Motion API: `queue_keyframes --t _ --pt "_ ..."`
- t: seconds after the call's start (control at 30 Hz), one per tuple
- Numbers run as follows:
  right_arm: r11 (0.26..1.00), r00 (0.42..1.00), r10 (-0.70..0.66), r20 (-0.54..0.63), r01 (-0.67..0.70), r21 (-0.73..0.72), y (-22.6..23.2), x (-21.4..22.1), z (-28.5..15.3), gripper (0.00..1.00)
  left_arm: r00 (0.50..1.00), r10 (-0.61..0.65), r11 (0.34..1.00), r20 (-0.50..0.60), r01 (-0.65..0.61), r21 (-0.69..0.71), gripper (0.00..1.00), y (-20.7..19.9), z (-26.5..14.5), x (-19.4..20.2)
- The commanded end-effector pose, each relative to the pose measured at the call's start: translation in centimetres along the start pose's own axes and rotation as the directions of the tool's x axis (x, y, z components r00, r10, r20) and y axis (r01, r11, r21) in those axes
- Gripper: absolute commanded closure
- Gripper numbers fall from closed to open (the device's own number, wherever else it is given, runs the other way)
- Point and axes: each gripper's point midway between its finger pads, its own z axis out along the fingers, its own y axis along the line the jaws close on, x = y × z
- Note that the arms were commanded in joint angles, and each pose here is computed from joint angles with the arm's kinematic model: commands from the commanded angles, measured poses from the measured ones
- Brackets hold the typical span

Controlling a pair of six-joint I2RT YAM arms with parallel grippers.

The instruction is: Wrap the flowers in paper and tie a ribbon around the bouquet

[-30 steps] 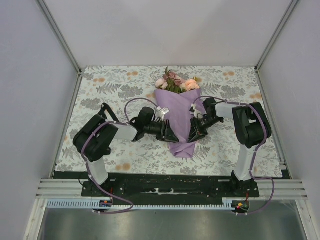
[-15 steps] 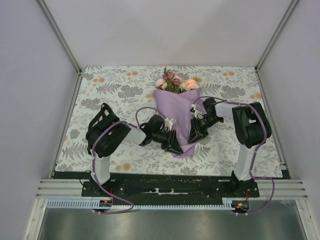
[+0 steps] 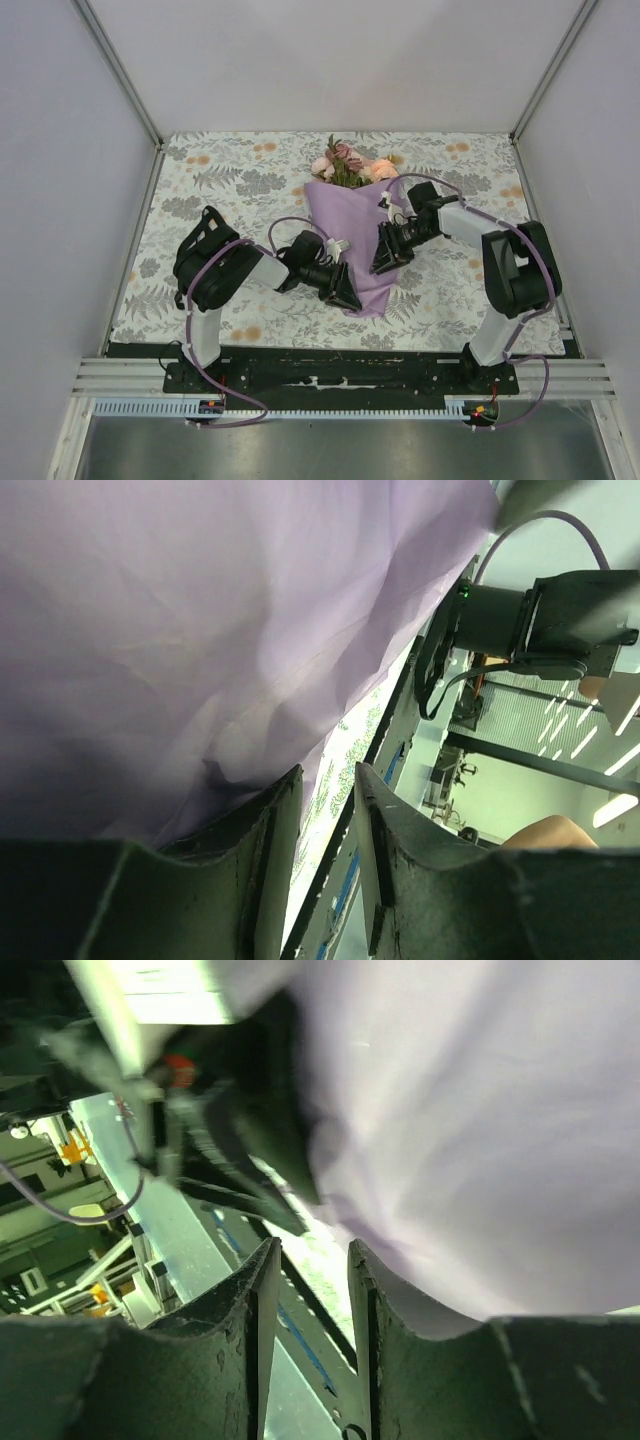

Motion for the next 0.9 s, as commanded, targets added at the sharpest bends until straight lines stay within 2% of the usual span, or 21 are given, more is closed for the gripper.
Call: queue_keyframes --t 0.0,0.1,0.23,0.33,0.4,0.53,0.67,0.77,0.87 --pt "0.989 0.994 -0.093 0.053 0.098 -0.114 4.9 -0.4 -0.5 0.59 0.997 -0.079 0.99 -0.021 0.076 -0.12 0.61 4.2 0.0 2.2" --pt "0.995 0.999 -0.047 -0.012 0.046 -0.092 3.3 0.9 1.7 0.61 0.997 -0.071 0.991 -0.017 0.069 -0.117 0.61 4.1 0.1 1.9" --pt "0.999 0.996 0.026 -0.089 -0.023 0.033 -1.3 2.5 3.7 0.66 0.999 -0.052 0.994 -0.003 0.051 -0.099 0.62 3.6 0.0 1.4" --pt "0.993 0.992 0.04 -0.121 -0.026 0.117 -3.5 3.1 4.2 0.67 0.999 -0.018 0.999 0.032 0.019 -0.034 0.58 1.3 -0.6 0.4" --pt "0.986 0.99 0.034 -0.136 -0.011 0.167 -4.5 3.2 4.1 0.68 0.997 -0.002 1.0 0.077 0.0 0.022 0.53 -0.7 -1.6 -0.6" --pt "0.974 0.987 0.017 -0.159 0.02 0.226 -4.8 3.2 4.0 0.68 0.976 0.015 0.999 0.219 -0.022 0.028 0.45 -2.1 -4.6 -4.1" --pt "0.963 0.979 0.016 -0.205 0.04 0.266 -5.6 3.9 3.9 0.69 0.956 -0.032 0.999 0.291 0.033 0.002 0.45 -0.3 -6.1 -6.3" --pt "0.957 0.975 0.016 -0.221 0.049 0.286 -6.1 4.1 3.7 0.69 0.951 -0.056 0.997 0.305 0.067 -0.024 0.45 1.8 -5.9 -7.8" --pt "0.953 0.973 0.016 -0.232 0.055 0.298 -6.3 4.3 3.6 0.69 0.933 -0.132 0.986 0.335 0.157 -0.048 0.48 4.8 -6.1 -9.0"
